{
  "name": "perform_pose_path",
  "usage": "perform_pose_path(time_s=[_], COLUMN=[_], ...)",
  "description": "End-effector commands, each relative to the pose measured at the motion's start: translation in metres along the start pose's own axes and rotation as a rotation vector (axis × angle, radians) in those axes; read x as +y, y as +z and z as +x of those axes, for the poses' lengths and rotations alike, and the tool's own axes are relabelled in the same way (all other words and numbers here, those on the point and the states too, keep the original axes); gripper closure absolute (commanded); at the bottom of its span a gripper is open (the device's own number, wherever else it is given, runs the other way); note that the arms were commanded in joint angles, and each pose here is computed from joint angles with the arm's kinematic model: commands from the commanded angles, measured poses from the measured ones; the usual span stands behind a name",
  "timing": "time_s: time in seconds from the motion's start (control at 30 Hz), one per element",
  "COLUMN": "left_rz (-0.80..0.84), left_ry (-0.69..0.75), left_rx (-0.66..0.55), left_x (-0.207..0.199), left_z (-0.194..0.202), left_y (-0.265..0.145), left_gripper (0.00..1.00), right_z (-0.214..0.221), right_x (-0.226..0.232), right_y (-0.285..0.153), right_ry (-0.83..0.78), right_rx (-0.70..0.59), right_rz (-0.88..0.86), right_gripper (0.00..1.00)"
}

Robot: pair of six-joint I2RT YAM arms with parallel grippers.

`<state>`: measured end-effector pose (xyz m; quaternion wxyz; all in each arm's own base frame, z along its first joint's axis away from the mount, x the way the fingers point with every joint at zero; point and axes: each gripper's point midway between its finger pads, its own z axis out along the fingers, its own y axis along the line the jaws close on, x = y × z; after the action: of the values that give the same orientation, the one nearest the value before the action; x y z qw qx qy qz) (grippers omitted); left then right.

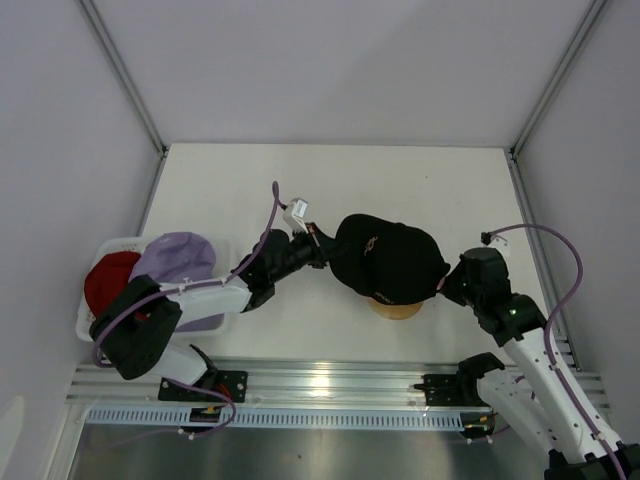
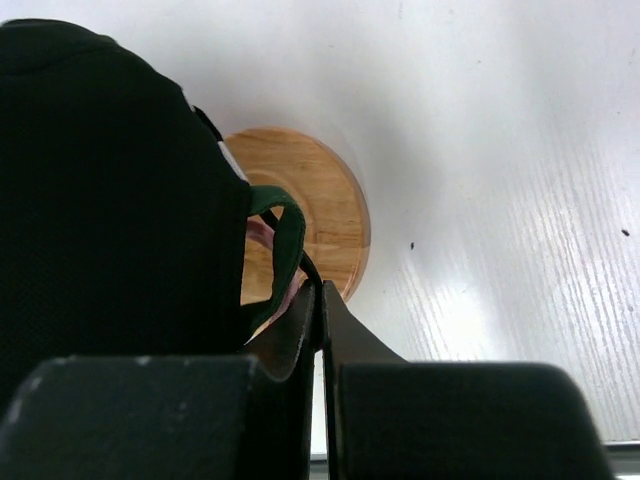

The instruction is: Stack the hats

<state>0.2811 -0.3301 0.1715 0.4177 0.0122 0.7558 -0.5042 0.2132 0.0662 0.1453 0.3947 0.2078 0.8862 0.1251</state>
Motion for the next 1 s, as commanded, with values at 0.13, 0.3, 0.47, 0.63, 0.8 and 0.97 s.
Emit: perform_pose_path(time_s=[0.13, 0.3, 0.47, 0.63, 0.8, 0.97], left_rz=[-0.23, -0.207, -0.244, -0.303, -0.373, -0.469], left_ry=[0.034, 0.081, 0.167, 0.237, 0.313, 0.381], left_rx=[0.157, 0.171, 0.142, 0.072, 0.007, -0.064], left_x=[0.079, 0.074, 0.068, 0.067, 0.066, 0.055], left_z=[0.066, 0.066, 0.048, 0.025, 0.001, -0.038], left_y=[-0.008, -0.012, -0.031, -0.052, -0.073, -0.094], left_gripper=[0.9, 0.65, 0.43, 0.14, 0.02, 0.01], right_z=[-0.004, -0.015, -0.068, -0.112, -0.138, -0.152], right_x=[-0.005, 0.008, 0.019, 0.016, 0.026, 0.103], right_y=[0.011, 0.002, -0.035, -0.059, -0.074, -0.077], right_ry=[-0.007, -0.046, -0.103, -0.14, -0.172, -0.245], right_rx=[-0.011, -0.013, -0.099, -0.185, -0.235, -0.272], right_rz=[0.049, 0.005, 0.057, 0.168, 0.16, -0.214], right_gripper=[1.0, 0.37, 0.0, 0.0, 0.0, 0.01])
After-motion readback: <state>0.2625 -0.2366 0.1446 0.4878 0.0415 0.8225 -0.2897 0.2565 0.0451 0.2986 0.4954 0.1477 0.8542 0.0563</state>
